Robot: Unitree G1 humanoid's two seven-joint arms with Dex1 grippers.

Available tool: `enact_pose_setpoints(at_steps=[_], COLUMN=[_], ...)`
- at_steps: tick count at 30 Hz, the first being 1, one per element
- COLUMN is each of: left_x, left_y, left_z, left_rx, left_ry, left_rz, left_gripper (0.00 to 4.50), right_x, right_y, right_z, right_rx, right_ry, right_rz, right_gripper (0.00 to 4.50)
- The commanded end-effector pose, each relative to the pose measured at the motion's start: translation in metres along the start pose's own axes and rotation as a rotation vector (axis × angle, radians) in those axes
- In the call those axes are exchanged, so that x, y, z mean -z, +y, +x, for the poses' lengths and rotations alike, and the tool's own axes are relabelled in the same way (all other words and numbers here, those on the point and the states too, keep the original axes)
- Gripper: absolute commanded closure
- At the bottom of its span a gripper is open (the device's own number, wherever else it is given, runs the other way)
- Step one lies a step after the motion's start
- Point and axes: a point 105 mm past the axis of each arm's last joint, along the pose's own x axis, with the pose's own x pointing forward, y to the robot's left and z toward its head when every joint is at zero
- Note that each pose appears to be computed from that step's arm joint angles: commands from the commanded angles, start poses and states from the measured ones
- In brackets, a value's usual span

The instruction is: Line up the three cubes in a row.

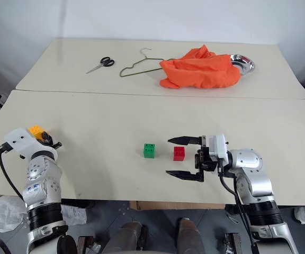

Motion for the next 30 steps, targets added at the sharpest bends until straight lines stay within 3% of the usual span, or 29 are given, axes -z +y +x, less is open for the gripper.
enact_pose_setpoints(at_steps=[1,5,7,10,12,21,25,30], left_x=[-0.057,-0.076,-0.066,-0.044,-0.031,0.022,0.027,0.031], left_y=[-0.033,-0.072,-0.084,-0.088,-0.09,-0.099,-0.106,-0.115], left_z=[-0.014,-0.053,-0.072,-0.074,-0.077,-0.054,-0.06,-0.054], left_rx=[0.448,1.042,1.318,1.524,1.649,1.81,1.899,1.874], left_ry=[-0.175,-0.156,-0.051,0.099,0.121,0.266,0.265,0.242], left_rz=[0.14,0.272,0.326,0.436,0.499,0.626,0.637,0.641], left_gripper=[3.04,3.04,3.04,3.04,3.04,3.04,3.04,3.04], right_x=[-0.011,-0.01,-0.009,-0.007,-0.007,-0.007,-0.004,-0.003], right_y=[-0.005,-0.004,-0.003,-0.003,-0.002,0.005,0.011,0.015], right_z=[-0.017,-0.033,-0.038,-0.04,-0.04,-0.044,-0.048,-0.047], right_rx=[0.064,0.11,0.124,0.139,0.146,0.209,0.226,0.235], right_ry=[0.025,0.068,0.082,0.09,0.09,0.093,0.108,0.11], right_rz=[-0.07,-0.071,-0.069,-0.072,-0.075,-0.099,-0.092,-0.088], right_gripper=[0.0,0.0,0.0,0.0,0.0,0.0,0.0,0.0])
